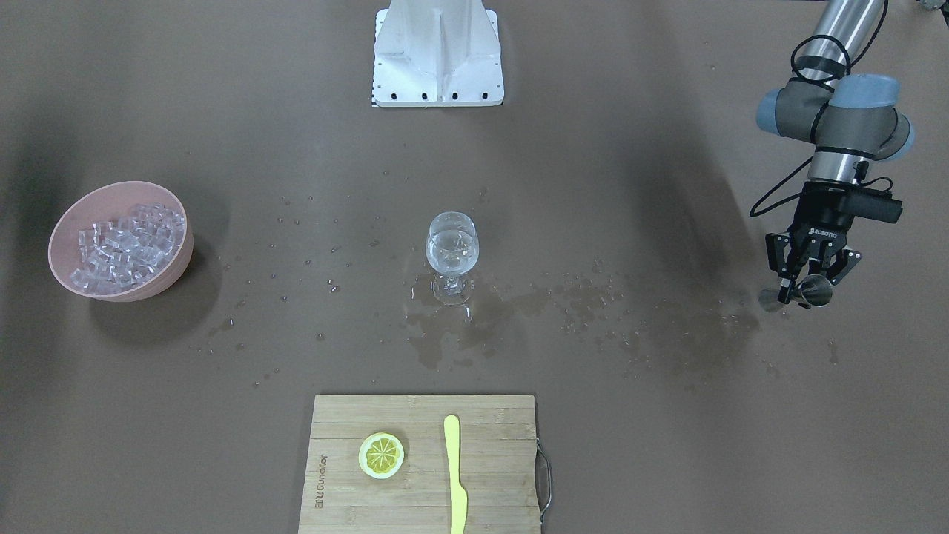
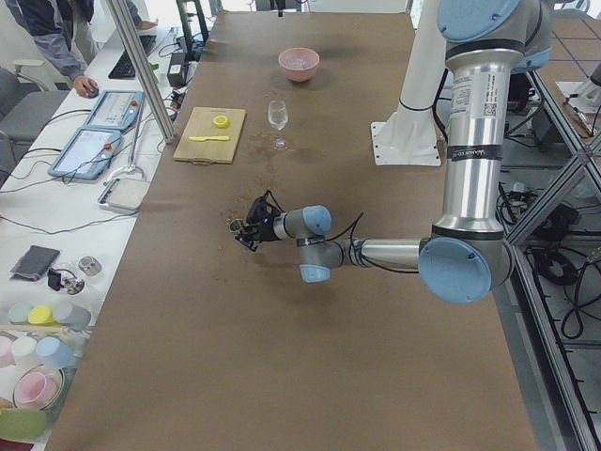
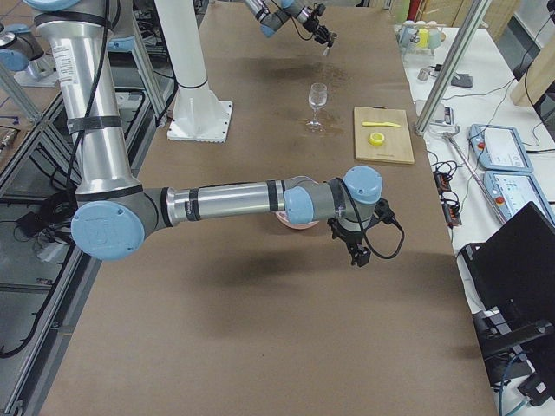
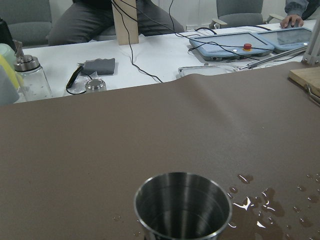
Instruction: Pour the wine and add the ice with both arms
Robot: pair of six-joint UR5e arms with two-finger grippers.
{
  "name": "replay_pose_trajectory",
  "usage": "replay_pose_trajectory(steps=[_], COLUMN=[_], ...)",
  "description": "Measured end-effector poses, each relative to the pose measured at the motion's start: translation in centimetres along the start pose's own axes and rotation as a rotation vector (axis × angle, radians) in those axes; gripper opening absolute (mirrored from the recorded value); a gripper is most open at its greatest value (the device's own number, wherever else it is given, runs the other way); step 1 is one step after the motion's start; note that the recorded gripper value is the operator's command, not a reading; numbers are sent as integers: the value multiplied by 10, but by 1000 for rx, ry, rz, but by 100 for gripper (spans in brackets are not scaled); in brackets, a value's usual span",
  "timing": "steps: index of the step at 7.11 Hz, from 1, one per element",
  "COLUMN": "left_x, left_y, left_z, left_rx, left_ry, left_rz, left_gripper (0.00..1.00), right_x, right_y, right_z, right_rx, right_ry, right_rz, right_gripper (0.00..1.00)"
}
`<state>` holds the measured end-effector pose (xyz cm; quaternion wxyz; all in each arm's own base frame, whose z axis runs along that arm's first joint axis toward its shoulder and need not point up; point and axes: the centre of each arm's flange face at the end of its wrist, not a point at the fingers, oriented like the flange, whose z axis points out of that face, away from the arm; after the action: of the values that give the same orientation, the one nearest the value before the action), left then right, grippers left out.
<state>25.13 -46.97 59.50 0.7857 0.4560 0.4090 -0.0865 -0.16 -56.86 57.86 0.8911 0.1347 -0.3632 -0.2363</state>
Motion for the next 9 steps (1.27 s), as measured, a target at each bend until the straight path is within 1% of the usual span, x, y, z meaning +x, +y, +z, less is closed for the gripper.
replay_pose_trajectory(steps=[2, 3, 4, 5, 6, 7, 9], left_x=[-6, -7, -8, -8, -8, -7, -5], left_y=[6, 6, 7, 8, 8, 8, 7], left_z=[9, 10, 9, 8, 7, 7, 7], left_rx=[5, 6, 7, 7, 5, 1, -5], left_ry=[8, 9, 11, 13, 17, 23, 33], left_rz=[-13, -11, -6, 0, 9, 15, 17], left_gripper=[0, 33, 40, 55, 75, 97, 98], right_x=[0, 0, 0, -1, -1, -1, -1], right_y=[0, 0, 0, 0, 0, 0, 0], right_z=[0, 0, 0, 0, -1, -1, -1], right_rx=[0, 0, 1, 0, 1, 1, 2], right_ry=[0, -1, -1, -1, -1, -1, -2], right_rz=[4, 5, 6, 6, 6, 6, 5], right_gripper=[100, 100, 100, 100, 100, 100, 100])
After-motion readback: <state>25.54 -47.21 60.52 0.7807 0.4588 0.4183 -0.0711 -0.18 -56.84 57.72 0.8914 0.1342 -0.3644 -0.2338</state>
